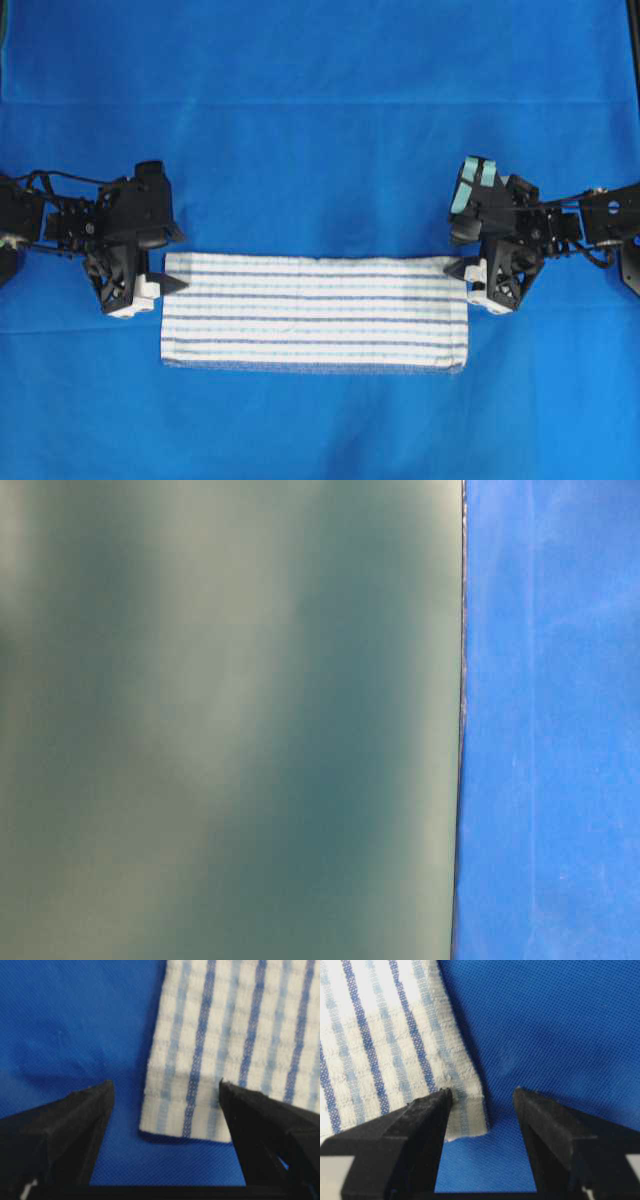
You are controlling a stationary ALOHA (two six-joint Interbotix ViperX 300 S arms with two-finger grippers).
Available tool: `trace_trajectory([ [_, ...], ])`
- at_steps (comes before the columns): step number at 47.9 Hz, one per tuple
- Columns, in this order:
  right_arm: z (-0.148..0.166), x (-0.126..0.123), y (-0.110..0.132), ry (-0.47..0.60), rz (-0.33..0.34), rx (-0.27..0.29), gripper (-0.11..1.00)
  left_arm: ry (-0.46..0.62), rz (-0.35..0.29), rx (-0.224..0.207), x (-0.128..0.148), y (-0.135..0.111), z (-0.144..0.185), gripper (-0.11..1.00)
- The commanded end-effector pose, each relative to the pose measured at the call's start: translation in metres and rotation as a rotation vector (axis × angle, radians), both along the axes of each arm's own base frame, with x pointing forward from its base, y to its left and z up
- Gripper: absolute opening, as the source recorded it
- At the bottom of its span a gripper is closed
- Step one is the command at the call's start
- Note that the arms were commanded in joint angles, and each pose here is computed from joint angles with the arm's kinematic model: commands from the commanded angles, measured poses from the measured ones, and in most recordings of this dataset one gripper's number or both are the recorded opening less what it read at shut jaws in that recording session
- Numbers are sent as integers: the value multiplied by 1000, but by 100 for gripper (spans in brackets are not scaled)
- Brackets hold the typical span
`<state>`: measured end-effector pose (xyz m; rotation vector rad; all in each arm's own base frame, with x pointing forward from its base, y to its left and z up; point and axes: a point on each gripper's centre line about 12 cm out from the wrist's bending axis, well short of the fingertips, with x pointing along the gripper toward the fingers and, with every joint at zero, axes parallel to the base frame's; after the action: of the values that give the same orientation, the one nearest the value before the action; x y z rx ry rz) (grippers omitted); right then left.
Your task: Fold the blue towel.
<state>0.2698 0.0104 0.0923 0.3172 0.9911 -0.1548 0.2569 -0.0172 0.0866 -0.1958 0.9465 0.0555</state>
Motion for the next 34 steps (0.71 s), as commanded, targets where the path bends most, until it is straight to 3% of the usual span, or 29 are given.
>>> trace_trajectory([
  [1, 4, 4, 0, -17, -4, 4, 58, -20, 7, -4, 4, 1, 4, 79],
  [7, 5, 5, 3, -25, 20, -5, 50, -18, 8, -5, 3, 1, 4, 65],
  [10, 5, 5, 4, -25, 26, -6, 40, -17, 5, -6, 3, -1, 4, 50],
  [16, 4, 4, 6, -23, 35, -7, 8, -6, -3, -4, 1, -2, 2, 22],
  [20, 4, 4, 7, -22, 42, -9, 4, 5, -2, -5, 0, -2, 2, 8],
  [34, 11, 6, 8, -43, 39, -5, 4, 36, 0, -6, 2, -2, 6, 4],
])
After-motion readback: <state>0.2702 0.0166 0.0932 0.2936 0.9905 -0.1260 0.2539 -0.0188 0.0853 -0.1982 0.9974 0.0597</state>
